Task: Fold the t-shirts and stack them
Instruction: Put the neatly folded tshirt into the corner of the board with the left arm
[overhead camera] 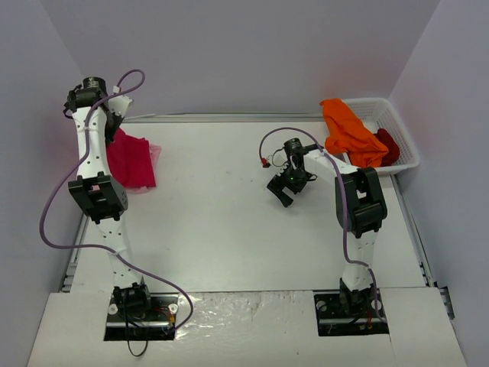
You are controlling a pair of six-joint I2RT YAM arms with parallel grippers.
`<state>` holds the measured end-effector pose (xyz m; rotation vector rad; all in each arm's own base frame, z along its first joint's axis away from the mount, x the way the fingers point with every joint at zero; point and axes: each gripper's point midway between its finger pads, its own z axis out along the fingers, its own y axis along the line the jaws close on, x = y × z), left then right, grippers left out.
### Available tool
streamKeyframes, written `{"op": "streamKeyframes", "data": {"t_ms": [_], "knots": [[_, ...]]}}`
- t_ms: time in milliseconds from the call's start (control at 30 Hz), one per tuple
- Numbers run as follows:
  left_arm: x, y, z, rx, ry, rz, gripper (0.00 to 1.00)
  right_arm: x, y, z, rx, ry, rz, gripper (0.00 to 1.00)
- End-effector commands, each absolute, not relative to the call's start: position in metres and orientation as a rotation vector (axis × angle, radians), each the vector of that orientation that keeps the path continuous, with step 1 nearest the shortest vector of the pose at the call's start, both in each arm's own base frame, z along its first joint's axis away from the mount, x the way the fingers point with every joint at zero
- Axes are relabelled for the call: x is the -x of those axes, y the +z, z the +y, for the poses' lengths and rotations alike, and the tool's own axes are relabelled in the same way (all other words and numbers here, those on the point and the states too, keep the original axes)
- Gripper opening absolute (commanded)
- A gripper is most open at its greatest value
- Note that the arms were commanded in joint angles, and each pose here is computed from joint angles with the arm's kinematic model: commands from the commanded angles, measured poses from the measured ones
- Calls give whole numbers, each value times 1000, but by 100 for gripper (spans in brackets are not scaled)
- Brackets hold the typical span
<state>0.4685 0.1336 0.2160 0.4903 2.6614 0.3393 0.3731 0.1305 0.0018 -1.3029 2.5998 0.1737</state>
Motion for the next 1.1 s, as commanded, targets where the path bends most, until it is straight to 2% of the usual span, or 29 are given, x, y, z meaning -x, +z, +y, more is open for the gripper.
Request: {"op": "streamKeyframes", "data": {"t_ms": [0,1067], "knots": [[-448,220,143,-517,397,2728,2,-313,-66,97,1404,179,2877,100],[-509,204,188,-515,874,2601,2,-305,-66,93,1387,281,2913,100]]}}
